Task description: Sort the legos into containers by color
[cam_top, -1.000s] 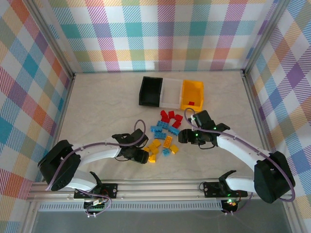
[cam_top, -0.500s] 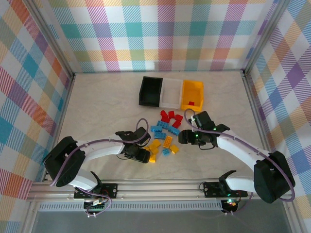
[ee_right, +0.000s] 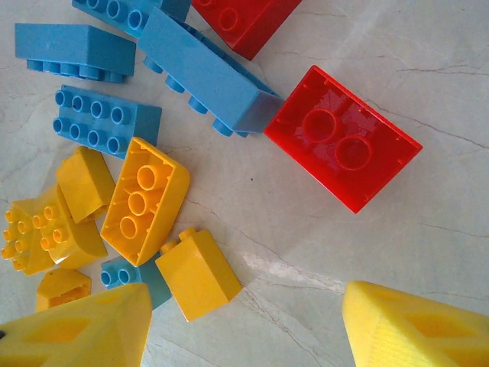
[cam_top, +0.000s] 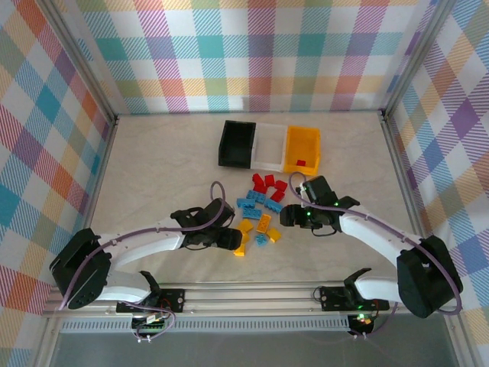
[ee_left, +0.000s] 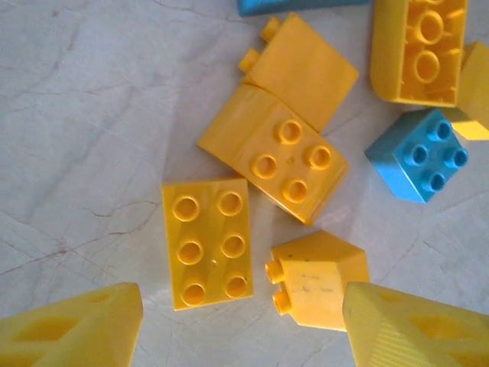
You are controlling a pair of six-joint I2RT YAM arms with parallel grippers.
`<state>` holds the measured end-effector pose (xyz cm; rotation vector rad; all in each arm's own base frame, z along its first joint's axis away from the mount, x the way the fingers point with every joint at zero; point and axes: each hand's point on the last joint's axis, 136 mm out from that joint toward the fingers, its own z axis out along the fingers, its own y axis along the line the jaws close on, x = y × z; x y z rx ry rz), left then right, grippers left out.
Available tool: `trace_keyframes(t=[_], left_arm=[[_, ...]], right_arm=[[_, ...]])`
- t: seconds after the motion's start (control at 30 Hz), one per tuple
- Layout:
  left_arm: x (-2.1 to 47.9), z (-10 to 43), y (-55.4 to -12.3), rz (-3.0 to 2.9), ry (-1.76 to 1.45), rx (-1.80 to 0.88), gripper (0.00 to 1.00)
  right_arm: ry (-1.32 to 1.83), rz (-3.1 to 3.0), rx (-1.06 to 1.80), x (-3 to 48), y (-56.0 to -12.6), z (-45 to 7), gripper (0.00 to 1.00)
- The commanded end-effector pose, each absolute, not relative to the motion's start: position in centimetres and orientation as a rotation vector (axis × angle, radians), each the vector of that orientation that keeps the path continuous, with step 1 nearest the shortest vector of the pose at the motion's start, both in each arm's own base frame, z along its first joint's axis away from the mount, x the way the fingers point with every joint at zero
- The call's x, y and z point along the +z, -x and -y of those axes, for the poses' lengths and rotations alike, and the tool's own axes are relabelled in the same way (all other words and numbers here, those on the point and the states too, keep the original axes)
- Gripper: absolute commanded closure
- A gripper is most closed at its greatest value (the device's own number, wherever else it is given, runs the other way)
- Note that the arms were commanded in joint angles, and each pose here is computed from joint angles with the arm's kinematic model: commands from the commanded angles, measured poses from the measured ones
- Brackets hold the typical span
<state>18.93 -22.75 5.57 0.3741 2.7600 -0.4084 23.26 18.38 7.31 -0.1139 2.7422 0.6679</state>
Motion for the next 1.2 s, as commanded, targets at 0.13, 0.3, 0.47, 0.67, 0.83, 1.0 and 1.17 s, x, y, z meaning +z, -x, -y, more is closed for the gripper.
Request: trace_keyframes(t=[0.13, 0.3, 0.47, 0.67, 0.83, 1.0, 1.17], left_arm=[[5.4, 23.5, -20.0, -2.744, -0.350, -0.363, 0.30], [4.5, 23.7, -20.4, -2.767, -0.377, -0.312, 0.33], [3.4, 23.5, -20.5, -2.791, -0.400, -0.260, 0.37], [2.6, 22.9, -20.4, -2.813, -0.407, -0.198, 0.43], [2.2, 22.5, -20.5, -2.820, -0.427, -0.149, 0.49], [1.9, 22.6, -20.6, -2.825, -0.431, -0.139, 0.64], [2.5, 22.5, -20.6, -2.821, -0.437, -0.132, 0.73]], right_arm=[[0.118, -2.731, 0.672, 7.4, -22.7, -18.2, 0.33], [0.120, -2.733, 0.675, 7.3, -22.6, -18.2, 0.33], [0.121, -2.732, 0.671, 7.3, -22.7, -18.2, 0.33], [0.124, -2.734, 0.666, 7.3, -22.7, -18.1, 0.33], [0.126, -2.730, 0.673, 7.4, -23.0, -18.4, 0.33], [0.127, -2.732, 0.680, 7.5, -23.1, -18.6, 0.33], [0.134, -2.727, 0.677, 7.6, -23.2, -18.6, 0.33]])
